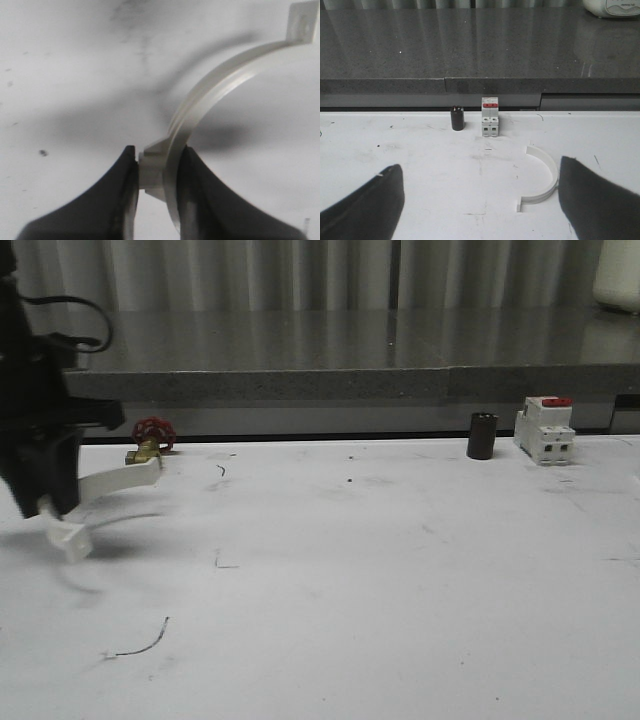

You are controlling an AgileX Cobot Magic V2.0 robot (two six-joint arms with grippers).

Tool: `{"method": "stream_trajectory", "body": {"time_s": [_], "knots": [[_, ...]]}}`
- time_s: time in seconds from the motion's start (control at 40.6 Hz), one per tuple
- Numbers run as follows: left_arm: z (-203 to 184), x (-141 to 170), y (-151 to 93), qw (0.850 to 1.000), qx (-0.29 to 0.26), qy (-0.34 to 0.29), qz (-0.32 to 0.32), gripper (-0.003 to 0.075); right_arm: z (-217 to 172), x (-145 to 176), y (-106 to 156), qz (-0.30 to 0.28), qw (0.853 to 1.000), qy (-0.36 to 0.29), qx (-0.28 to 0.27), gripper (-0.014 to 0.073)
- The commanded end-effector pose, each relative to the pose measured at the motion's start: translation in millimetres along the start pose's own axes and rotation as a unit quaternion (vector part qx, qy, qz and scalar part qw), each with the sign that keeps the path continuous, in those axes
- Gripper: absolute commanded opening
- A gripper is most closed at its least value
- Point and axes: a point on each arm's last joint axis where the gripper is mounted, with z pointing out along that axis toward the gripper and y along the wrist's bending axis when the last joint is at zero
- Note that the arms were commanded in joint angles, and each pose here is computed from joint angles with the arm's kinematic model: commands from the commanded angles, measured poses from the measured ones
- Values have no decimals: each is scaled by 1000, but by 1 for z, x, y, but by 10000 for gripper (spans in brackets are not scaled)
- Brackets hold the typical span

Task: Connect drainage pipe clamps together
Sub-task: 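Carry the clamp half to the table center and lower it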

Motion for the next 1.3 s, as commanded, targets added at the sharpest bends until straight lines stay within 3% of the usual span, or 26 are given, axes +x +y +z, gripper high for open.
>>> {"method": "stream_trajectory", "body": {"time_s": [0.0, 0.246, 0.419, 0.886, 1.083, 1.28], "knots": [[-32, -8, -35, 999, 11, -38, -9, 92, -2, -17, 0, -8, 999, -46, 3, 645], [-34, -18, -110, 997, 41, -56, -20, 100, -2, -17, 0, -8, 999, -46, 3, 645], [-25, -30, -136, 995, 54, -63, -47, 106, -2, -17, 0, -8, 999, -46, 3, 645], [-1, -38, -139, 995, 36, -53, -75, 110, -2, -17, 0, -8, 999, -46, 3, 645], [4, -37, -139, 996, 33, -46, -75, 181, -2, -17, 0, -8, 999, -46, 3, 645], [7, -37, -139, 996, 31, -39, -72, 181, -2, -17, 0, -8, 999, -46, 3, 645]]}}
